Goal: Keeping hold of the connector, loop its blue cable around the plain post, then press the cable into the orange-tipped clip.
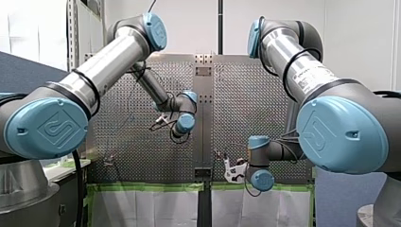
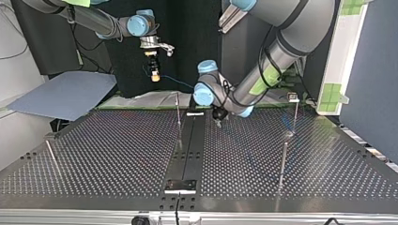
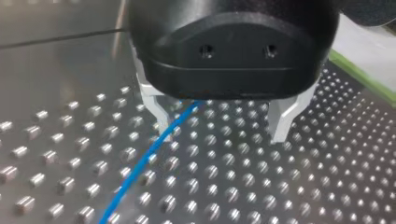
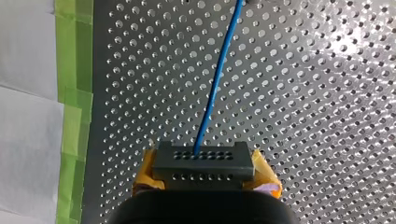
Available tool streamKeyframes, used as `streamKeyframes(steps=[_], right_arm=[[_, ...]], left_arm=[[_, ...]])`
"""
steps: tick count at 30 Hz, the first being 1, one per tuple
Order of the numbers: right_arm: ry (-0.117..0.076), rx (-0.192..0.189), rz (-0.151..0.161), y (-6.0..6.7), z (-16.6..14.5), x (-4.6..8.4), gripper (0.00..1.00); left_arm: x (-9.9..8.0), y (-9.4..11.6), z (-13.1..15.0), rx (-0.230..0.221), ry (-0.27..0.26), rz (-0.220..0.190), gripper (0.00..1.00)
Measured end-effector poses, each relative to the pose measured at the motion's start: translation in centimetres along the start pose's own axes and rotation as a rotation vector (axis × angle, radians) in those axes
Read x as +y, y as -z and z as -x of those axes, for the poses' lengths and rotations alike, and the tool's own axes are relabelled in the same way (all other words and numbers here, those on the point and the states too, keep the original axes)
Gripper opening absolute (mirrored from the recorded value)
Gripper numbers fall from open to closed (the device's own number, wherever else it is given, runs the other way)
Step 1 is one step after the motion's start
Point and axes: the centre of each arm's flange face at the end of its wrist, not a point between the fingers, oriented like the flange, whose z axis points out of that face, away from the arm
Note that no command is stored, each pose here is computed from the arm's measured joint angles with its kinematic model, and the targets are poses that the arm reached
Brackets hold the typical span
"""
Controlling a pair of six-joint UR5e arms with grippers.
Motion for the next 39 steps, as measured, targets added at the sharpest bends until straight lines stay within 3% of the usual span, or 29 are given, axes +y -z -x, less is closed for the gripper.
streamKeyframes(steps=[7,14,20,39], right_arm=[[0.000,0.001,0.000,0.0,0.0,0.0,0.00],[0.001,0.002,-0.006,0.0,0.0,-0.2,0.00],[0.000,0.003,-0.010,0.0,-0.1,-0.3,0.00],[0.001,0.002,-0.012,0.1,0.0,-0.3,0.00]], left_arm=[[-3.2,-0.8,-2.6,0.016,-0.023,-0.028,0.98],[-4.3,-1.2,-3.6,0.018,-0.030,-0.040,0.98],[-6.7,-1.8,-5.3,0.024,-0.037,-0.072,0.98],[-9.9,-0.7,-5.9,-0.034,0.103,-0.255,0.98]])
